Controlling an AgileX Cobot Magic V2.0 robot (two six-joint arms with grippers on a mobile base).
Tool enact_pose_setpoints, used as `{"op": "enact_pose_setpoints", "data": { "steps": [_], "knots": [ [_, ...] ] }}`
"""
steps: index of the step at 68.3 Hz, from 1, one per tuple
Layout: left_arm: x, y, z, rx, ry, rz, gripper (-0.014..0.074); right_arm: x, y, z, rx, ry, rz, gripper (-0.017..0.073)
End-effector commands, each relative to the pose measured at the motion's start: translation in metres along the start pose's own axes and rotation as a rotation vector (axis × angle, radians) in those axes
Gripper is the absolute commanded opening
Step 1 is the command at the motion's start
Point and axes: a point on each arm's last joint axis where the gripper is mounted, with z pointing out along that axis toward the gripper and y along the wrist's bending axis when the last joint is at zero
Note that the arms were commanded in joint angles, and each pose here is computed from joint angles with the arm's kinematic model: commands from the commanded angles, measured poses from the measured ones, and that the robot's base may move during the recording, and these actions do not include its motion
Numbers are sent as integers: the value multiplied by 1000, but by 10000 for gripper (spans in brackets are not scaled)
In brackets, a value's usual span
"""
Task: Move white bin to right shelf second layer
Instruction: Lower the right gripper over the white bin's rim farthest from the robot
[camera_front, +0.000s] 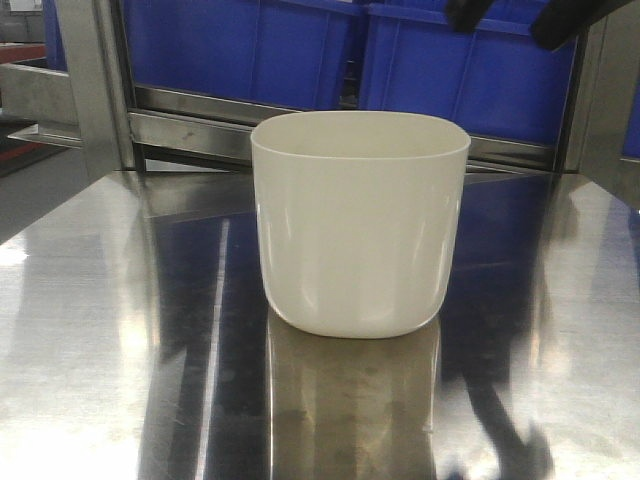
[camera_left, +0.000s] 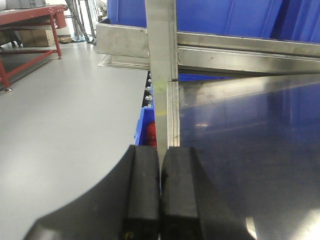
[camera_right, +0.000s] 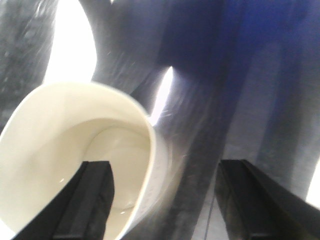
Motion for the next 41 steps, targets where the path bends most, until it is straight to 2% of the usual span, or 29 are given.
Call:
{"op": "enact_pose_setpoints", "data": {
  "steps": [1, 24, 41],
  "knots": [
    [4, 0, 1, 3, -63, -3, 85, -12, 9, -13, -33, -82, -14, 550],
    [4, 0, 1, 3, -63, -3, 85, -22, 21, 5, -39, 48, -38, 551],
    [4, 0, 1, 3, -63, -3, 85, -25, 21, 21, -27, 134, -38, 551]
  ]
}}
